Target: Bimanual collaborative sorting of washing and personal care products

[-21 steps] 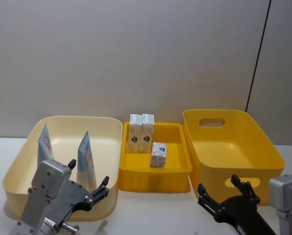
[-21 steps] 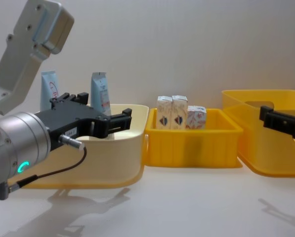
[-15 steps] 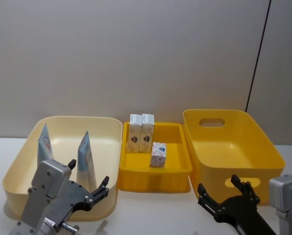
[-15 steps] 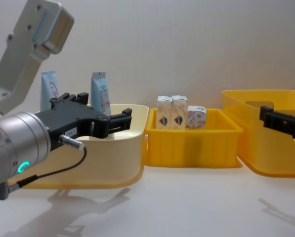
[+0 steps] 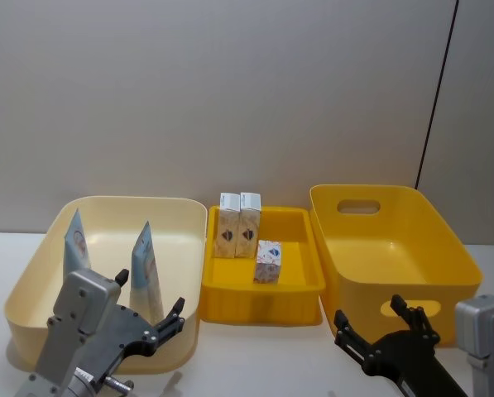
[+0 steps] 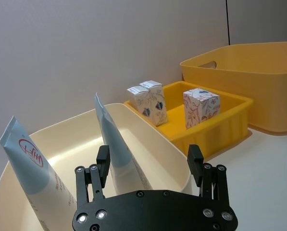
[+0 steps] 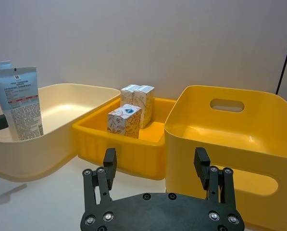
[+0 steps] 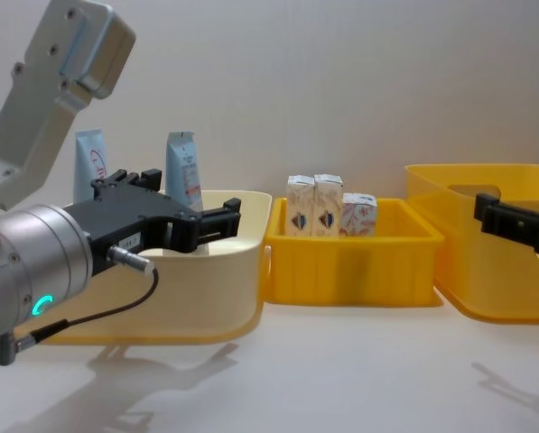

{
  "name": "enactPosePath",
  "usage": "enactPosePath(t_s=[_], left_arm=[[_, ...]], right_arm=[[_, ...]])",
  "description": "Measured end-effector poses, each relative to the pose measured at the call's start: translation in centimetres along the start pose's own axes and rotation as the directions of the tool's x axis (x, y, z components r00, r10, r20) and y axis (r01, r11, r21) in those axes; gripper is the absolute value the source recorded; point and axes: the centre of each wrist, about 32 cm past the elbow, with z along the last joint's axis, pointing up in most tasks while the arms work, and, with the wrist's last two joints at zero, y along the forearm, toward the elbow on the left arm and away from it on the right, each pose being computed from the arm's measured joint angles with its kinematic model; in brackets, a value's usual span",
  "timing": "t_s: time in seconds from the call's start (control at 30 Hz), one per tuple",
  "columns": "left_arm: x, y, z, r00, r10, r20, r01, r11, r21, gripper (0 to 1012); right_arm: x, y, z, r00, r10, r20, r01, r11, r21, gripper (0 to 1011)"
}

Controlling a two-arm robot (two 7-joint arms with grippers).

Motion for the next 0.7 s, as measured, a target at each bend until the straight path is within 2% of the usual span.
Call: enactPosePath(t_s=[0.7], left_arm=[[0.0,0.0,0.0,1.0,0.0,0.0,0.0,1.0,0.0,1004]], right_arm=[[0.0,0.0,0.0,1.0,0.0,0.0,0.0,1.0,0.0,1001]])
